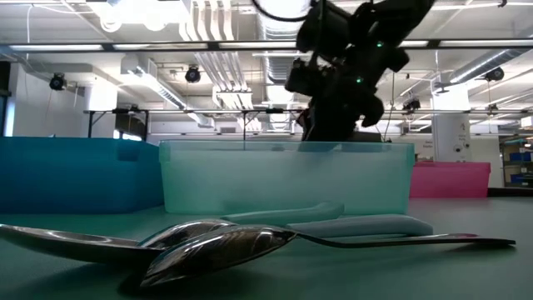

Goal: Sort silverware by color (type)
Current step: Put the black spoon into the pink bin

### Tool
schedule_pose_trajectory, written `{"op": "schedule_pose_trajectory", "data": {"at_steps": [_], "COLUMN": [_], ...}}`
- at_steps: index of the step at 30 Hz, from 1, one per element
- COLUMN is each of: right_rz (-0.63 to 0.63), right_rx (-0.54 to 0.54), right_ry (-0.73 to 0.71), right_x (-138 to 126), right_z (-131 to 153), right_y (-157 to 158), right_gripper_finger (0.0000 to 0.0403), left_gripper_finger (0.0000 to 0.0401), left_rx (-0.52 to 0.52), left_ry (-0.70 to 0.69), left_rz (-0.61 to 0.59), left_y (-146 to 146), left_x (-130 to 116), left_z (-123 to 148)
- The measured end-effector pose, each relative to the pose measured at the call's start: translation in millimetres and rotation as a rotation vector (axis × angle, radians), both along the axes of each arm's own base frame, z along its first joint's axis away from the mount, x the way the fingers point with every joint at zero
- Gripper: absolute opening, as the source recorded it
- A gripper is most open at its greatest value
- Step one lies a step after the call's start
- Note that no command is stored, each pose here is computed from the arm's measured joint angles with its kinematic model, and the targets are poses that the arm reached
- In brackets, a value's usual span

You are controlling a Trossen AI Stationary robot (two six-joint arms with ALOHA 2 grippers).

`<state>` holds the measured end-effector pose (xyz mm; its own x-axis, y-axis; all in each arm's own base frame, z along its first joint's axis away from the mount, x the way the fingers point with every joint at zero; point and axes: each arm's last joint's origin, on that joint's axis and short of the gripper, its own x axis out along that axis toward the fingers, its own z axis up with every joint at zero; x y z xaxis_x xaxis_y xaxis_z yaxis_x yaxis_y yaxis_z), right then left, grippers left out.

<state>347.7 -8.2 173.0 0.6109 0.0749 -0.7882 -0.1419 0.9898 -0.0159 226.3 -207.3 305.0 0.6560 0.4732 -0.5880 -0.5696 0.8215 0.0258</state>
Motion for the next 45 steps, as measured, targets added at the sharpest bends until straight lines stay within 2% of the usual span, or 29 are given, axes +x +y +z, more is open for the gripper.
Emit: {"op": "schedule_pose_trajectory", "data": {"at_steps": [5, 10, 17, 27, 38, 40, 43, 45], "right_rz": [0.036, 0.051, 0.067, 0.063, 0.054, 0.044, 0.029, 0.025], "right_rx": [-0.018, -0.038, -0.079, -0.08, -0.068, -0.06, -0.049, -0.041], "right_ry": [0.16, 0.246, 0.267, 0.261, 0.313, 0.317, 0.328, 0.337], "right_x": [15.8, 33.0, 44.2, 42.6, 44.7, 44.7, 43.8, 42.7], "right_z": [-14.1, -22.7, -26.1, -20.5, -39.0, -40.3, -40.8, -40.3], "right_y": [-0.5, -1.4, -2.6, -3.4, -3.4, -3.3, -2.9, -2.8], "right_gripper_finger": [0.0105, 0.0098, 0.0091, 0.0091, 0.0089, 0.0075, 0.0029, 0.0016], "left_gripper_finger": [0.0094, 0.0094, 0.0094, 0.0094, 0.0094, 0.0094, 0.0094, 0.0094], "left_rx": [0.002, 0.005, 0.007, 0.019, 0.017, 0.017, 0.019, 0.02], "left_ry": [0.026, 0.042, 0.044, 0.055, 0.062, 0.063, 0.065, 0.066], "left_rz": [0.011, 0.01, 0.001, -0.007, -0.01, -0.01, -0.009, -0.009], "left_y": [2.3, 4.1, 2.7, 2.0, 1.8, 1.9, 2.1, 2.2], "left_x": [-3.4, -5.5, -7.6, -10.4, -11.0, -11.0, -11.1, -11.2], "left_z": [-0.1, 1.1, 1.4, 1.4, 1.3, 1.2, 1.2, 1.2]}}
